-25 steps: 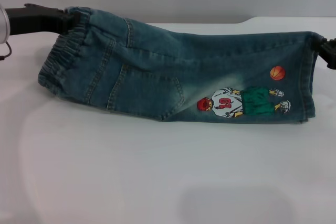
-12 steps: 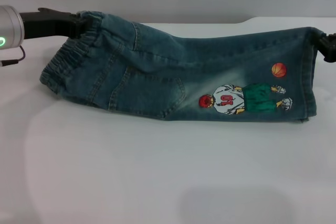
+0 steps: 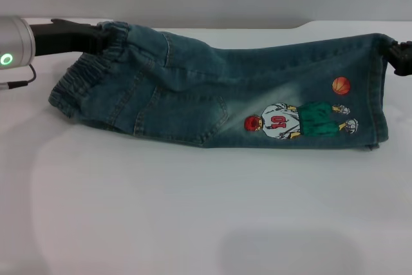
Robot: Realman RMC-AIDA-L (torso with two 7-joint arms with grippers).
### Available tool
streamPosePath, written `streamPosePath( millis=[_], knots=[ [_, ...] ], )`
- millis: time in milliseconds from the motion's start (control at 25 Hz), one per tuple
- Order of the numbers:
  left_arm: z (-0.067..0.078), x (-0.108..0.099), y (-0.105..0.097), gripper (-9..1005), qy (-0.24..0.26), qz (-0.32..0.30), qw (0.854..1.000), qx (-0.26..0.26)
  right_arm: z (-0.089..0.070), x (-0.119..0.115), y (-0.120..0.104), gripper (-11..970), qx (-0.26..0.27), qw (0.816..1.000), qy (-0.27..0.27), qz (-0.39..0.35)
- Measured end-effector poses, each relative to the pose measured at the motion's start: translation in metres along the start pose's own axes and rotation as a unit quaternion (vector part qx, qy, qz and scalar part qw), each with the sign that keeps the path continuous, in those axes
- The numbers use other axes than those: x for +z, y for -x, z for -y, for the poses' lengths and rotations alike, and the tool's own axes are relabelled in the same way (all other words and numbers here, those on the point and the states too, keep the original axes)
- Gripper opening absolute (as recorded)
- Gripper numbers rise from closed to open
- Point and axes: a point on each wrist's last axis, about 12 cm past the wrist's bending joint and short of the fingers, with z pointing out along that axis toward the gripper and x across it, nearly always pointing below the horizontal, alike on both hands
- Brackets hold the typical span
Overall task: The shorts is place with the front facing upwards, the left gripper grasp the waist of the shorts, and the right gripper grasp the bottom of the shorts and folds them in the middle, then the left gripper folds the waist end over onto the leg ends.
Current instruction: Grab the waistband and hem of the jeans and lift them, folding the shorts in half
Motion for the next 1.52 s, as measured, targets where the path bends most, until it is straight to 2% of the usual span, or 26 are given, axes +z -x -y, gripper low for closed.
streamPosePath(
  millis=[360,520,720,800,960,1320,1520],
  knots=[
    [-0.003,0.002,-0.002,149,0.012,0.002,1.000,-0.013,0.001,0.001,0.001,124,-0.002,1.000,-0.006,0.000],
    [-0.005,0.001,-0.002,233,0.017,0.004,1.000,-0.016,0.001,0.002,0.001,126,-0.003,1.000,-0.008,0.000],
    [-0.008,0.001,-0.002,337,0.028,0.009,0.999,-0.020,0.001,0.002,0.001,341,-0.004,1.000,-0.008,0.000],
    [-0.009,0.000,-0.002,379,0.032,0.010,0.999,-0.022,0.001,0.002,0.001,383,-0.004,1.000,-0.008,0.000],
    [-0.009,0.000,-0.003,570,0.033,0.008,0.999,-0.021,0.001,0.002,0.001,467,-0.003,1.000,-0.008,0.001],
    [-0.012,-0.001,-0.005,859,0.041,-0.002,0.999,-0.019,0.000,0.002,0.002,467,-0.001,1.000,-0.007,0.004],
    [-0.020,-0.008,-0.008,859,0.055,-0.060,0.997,-0.014,0.000,0.002,0.002,467,0.001,1.000,-0.007,0.008]
  ],
)
